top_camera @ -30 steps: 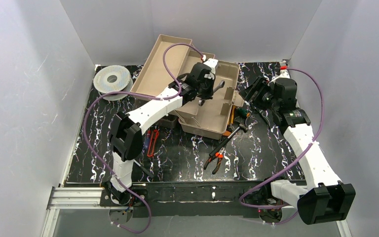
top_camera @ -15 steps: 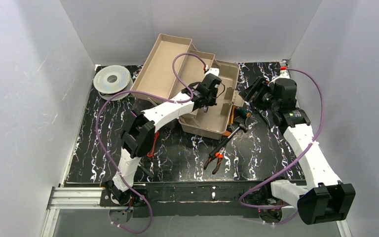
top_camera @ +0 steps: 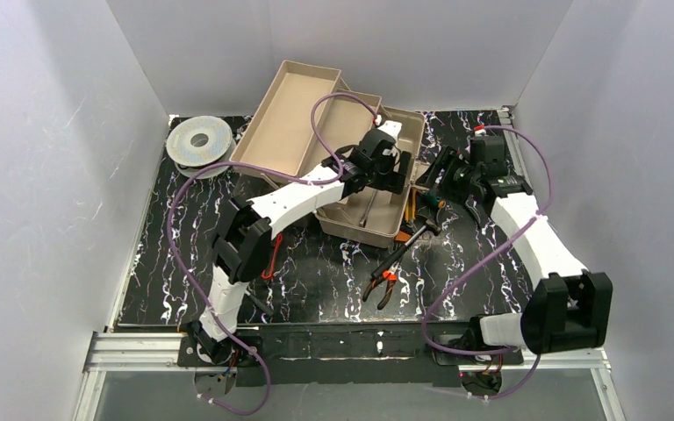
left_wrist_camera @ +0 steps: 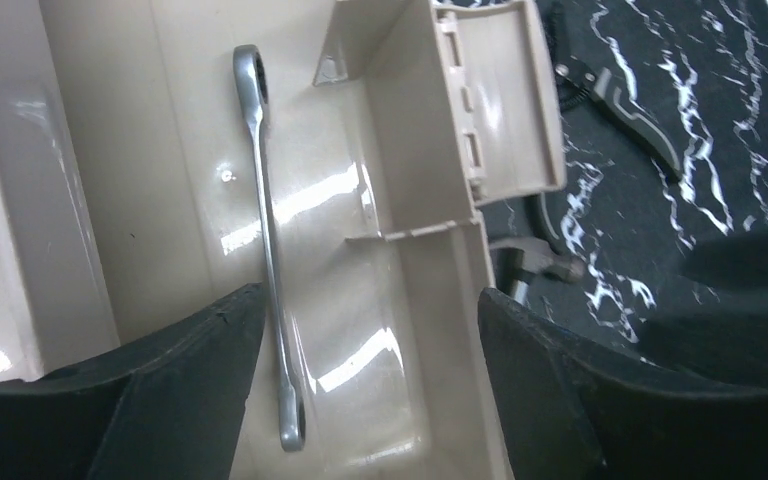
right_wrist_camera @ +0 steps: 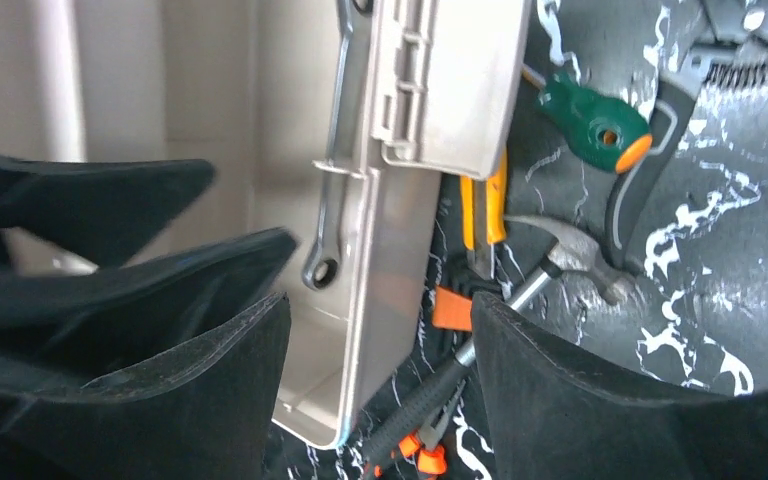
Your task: Pack the tool kit
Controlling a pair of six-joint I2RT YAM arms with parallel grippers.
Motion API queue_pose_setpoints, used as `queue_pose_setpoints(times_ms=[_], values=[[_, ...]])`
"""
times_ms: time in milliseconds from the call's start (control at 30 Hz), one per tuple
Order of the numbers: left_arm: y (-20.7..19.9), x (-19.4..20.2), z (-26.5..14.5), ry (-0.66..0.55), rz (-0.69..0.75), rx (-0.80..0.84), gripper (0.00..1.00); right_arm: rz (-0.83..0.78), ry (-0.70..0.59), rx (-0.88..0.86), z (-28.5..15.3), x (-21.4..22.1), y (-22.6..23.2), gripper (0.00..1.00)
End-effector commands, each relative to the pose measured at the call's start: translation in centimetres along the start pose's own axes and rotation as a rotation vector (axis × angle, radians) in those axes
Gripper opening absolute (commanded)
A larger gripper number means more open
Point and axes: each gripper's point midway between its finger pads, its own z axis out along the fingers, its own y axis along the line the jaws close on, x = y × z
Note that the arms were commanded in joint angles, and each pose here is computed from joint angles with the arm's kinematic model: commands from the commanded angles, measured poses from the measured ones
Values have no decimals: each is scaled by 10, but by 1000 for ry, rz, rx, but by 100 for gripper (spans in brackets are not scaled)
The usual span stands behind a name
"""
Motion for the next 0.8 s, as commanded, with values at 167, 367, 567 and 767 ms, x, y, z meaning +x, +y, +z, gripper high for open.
queue_pose_setpoints(times_ms=[167, 367, 567, 767], values=[[19, -65, -138, -190, 42, 11, 89, -26, 190, -72, 18, 37, 11, 70], [72, -30, -188, -157, -23, -79, 93, -61, 308, -111, 41, 65, 33, 66], [130, 19, -244, -141, -96, -213, 95, -57, 343, -92, 57, 74, 28, 42], [166, 58, -265, -130, -119, -307, 100, -75, 308, -85, 68, 53, 37, 28]])
